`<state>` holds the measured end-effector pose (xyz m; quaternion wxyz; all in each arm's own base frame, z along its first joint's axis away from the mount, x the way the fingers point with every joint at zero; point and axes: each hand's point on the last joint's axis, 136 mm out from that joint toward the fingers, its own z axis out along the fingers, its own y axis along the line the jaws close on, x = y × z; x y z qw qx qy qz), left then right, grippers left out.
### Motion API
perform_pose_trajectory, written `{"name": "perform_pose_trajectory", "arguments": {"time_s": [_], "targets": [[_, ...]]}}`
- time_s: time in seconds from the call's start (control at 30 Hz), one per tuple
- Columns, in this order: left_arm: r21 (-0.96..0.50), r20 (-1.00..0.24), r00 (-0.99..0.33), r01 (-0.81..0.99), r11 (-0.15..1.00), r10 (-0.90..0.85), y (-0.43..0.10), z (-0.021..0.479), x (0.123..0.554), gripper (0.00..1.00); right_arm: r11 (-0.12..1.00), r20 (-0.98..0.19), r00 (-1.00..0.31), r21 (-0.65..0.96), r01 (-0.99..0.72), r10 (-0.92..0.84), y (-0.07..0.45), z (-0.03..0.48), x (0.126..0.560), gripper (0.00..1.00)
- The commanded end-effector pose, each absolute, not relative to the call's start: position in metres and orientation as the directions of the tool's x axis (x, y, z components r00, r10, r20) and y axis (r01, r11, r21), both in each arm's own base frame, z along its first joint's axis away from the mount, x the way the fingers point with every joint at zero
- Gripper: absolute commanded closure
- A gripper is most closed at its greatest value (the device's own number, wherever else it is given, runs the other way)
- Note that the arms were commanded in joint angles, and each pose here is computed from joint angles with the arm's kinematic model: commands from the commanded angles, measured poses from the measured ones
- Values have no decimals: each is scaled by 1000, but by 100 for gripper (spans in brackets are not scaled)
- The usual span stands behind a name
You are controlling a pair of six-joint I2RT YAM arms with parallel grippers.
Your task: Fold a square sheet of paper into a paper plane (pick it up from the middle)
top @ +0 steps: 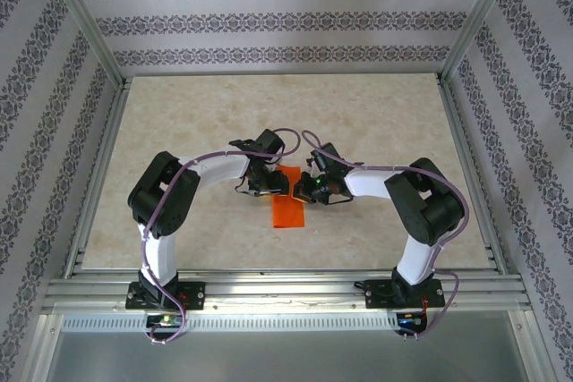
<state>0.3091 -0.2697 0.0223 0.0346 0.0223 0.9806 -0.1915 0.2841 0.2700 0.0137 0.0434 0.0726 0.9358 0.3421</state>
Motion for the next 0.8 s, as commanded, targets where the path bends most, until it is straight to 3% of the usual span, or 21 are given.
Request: {"name": "perform_pose_trajectory", "arguments": {"time_s": [0.0,0.27,0.33,0.6,0.77], "targets": [[-354,-59,-998,30,935,10,-262,15,306,49,857,20,-992,500,121,128,240,-22,265,100],[-520,-216,-969,10,854,-121,-264,86,327,46,858,18,-1000,513,6,-4,239,-12,270,100],[-571,-236,-957,-2,821,-167,-262,98,330,51,855,24,-1000,519,4,-9,241,-12,271,100],[-792,-199,-951,15,610,-235,-288,117,335,99,850,27,-1000,526,20,7,243,-9,275,100],[-818,-131,-966,-23,574,-225,-298,91,332,100,851,33,-999,524,28,12,242,-11,274,100]]}}
